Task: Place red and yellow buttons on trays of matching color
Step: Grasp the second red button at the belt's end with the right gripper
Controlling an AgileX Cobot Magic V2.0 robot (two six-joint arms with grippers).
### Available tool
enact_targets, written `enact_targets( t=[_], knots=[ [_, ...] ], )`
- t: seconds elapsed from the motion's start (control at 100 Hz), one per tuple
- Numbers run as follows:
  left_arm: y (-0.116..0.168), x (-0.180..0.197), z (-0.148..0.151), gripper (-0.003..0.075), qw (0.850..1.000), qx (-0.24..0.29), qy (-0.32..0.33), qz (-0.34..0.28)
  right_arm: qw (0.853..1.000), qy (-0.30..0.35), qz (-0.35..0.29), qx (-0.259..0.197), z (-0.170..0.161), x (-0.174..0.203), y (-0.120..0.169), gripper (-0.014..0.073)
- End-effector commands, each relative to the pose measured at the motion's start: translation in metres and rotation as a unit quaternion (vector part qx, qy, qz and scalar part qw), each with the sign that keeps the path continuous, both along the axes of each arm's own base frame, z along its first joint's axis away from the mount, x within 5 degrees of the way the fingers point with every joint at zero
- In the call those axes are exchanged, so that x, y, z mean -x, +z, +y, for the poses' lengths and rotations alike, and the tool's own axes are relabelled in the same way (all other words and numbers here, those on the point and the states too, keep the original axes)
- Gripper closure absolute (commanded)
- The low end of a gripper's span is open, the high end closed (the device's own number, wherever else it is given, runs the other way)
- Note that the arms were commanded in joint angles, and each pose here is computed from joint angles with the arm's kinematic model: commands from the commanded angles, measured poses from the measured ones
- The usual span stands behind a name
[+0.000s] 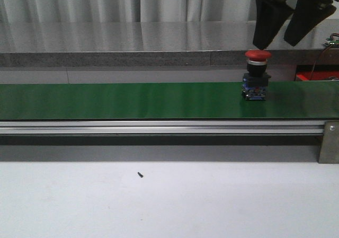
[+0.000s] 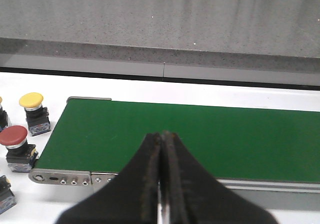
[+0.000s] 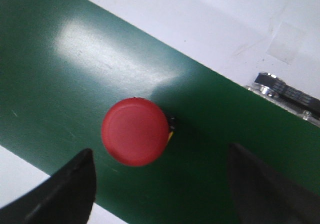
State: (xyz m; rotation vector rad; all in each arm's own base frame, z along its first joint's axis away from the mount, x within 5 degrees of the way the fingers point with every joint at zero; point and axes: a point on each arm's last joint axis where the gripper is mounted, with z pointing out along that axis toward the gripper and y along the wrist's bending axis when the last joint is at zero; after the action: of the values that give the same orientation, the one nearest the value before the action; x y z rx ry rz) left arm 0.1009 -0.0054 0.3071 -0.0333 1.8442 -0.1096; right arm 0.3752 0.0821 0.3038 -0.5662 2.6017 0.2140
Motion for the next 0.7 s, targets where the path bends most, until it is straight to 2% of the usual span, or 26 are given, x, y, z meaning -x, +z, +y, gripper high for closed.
enact_targets(
  t=[0.0,0.21,0.44,0.51,0.66,0.69],
  knots=[
    [0.016,-0.001,0.0,0.074,0.999,0.007,0.001,-0.05,0.999,0.002,-0.044,-0.019,0.001,0.001,0.021,0.005],
    [0.016,-0.001,0.0,0.074,0.999,0.007,0.001,-0.05,0.999,0.002,-0.038,-0.01,0.001,-0.005,0.011,0.005],
    [0.016,-0.001,0.0,0.074,0.999,0.007,0.001,-0.05,1.0,-0.007,-0.005,0.017,-0.003,-0.015,-0.013,0.006],
    [0.016,-0.001,0.0,0.074,0.999,0.007,0.001,-0.05,1.0,-0.016,0.002,0.023,-0.004,-0.016,-0.016,0.0119],
    [0.016,-0.001,0.0,0.074,0.999,0.007,0.001,-0.05,0.999,-0.02,0.006,0.035,-0.007,-0.015,-0.013,0.037],
    [0.016,-0.001,0.0,0.074,0.999,0.007,0.001,-0.05,0.999,-0.019,0.009,0.036,-0.007,-0.015,-0.012,0.0393]
  ],
)
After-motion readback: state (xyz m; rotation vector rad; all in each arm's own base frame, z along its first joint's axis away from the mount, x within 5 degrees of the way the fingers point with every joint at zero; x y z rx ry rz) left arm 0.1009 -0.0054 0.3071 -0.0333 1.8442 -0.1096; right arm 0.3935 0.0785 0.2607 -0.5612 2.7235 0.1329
